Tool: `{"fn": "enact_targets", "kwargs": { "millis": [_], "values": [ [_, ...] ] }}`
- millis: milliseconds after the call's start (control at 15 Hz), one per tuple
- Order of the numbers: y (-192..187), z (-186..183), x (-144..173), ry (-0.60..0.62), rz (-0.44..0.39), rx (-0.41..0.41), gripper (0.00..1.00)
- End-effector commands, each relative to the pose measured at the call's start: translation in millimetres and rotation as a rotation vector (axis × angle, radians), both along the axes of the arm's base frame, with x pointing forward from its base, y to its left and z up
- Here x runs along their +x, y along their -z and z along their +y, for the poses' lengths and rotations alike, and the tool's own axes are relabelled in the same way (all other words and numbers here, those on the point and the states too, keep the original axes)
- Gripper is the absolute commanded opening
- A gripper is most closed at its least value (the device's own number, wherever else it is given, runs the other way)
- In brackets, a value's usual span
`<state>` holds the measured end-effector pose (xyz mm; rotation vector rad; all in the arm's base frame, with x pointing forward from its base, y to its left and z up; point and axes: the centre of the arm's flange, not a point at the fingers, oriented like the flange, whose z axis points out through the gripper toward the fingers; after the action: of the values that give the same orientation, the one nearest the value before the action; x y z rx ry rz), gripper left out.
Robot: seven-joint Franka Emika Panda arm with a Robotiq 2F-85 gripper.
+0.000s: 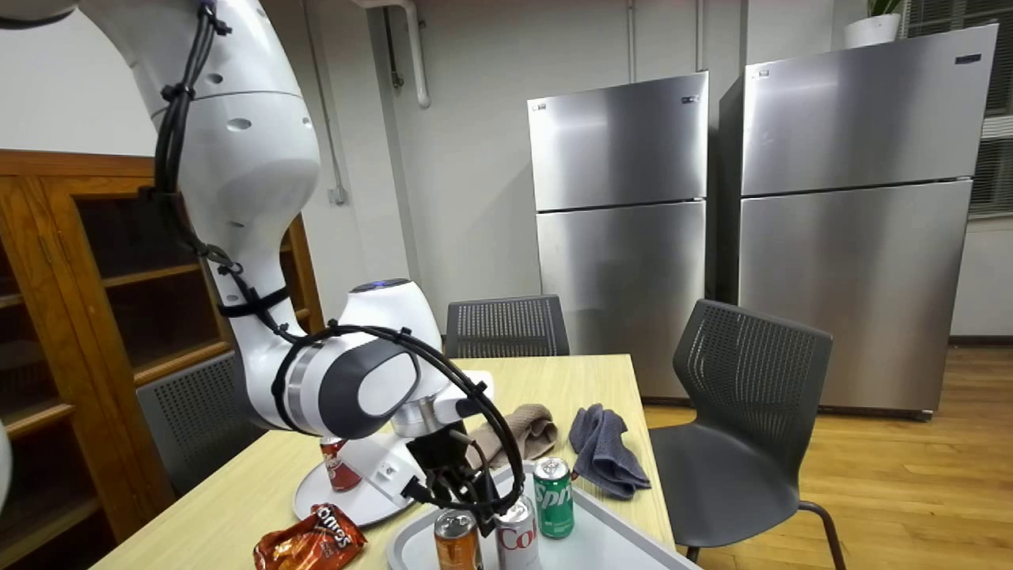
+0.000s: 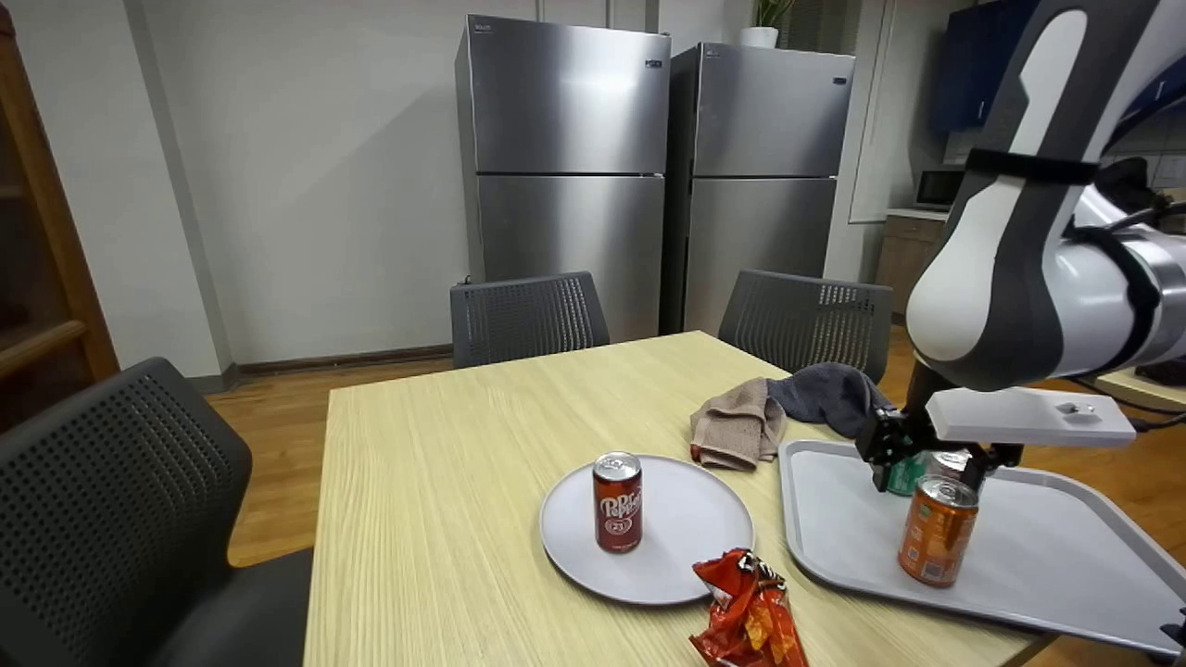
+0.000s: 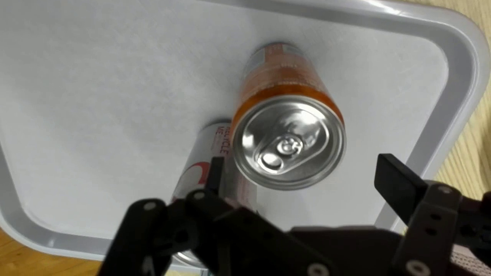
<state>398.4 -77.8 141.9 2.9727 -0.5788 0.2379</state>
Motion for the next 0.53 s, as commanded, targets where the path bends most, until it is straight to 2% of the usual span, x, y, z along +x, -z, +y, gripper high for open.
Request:
{"fn": "enact_targets", "kwargs": {
  "millis": [0, 467],
  "values": [
    [-29.9, 5.2, 5.0, -0.015, 0.001, 0.022, 1.0],
    [-66.4, 16.1, 12.3, -0.071, -0.024, 0.066, 1.0]
  ]
}}
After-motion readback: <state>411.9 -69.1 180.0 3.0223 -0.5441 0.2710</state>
